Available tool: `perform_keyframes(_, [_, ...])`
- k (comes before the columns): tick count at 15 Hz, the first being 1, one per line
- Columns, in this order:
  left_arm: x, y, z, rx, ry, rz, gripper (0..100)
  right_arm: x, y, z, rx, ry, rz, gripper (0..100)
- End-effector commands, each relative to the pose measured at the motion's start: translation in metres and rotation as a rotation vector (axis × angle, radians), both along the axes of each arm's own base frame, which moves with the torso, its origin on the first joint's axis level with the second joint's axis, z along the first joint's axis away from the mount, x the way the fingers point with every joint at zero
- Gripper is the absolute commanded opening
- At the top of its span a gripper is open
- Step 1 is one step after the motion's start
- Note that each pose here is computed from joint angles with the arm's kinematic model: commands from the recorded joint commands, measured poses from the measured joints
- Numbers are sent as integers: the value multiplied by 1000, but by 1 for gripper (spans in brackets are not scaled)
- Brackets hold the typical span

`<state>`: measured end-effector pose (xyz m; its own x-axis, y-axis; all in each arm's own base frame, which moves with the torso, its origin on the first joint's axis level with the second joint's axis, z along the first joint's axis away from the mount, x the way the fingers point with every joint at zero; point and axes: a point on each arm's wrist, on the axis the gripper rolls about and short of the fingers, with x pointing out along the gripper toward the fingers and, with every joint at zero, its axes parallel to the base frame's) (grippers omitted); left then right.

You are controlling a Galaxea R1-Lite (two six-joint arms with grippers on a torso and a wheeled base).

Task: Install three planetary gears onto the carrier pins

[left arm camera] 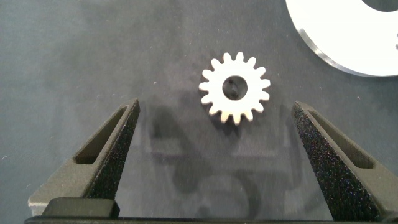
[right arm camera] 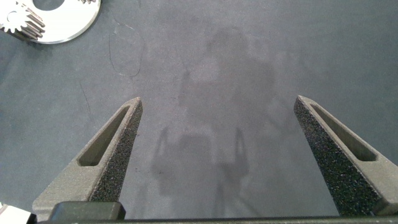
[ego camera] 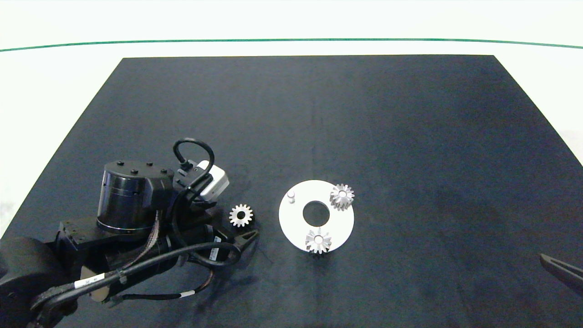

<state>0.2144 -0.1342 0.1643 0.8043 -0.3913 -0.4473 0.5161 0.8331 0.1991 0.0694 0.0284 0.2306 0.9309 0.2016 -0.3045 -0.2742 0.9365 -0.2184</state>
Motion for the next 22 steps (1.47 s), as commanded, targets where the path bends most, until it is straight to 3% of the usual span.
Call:
perform_keyframes(1, [7,-5,-5,3,2,0,98,1,1,-1,-4,6,2,100])
perform_keyframes(22, [10,-5,-7,4,-2,3,56,3,2,0,-5,11,7,100])
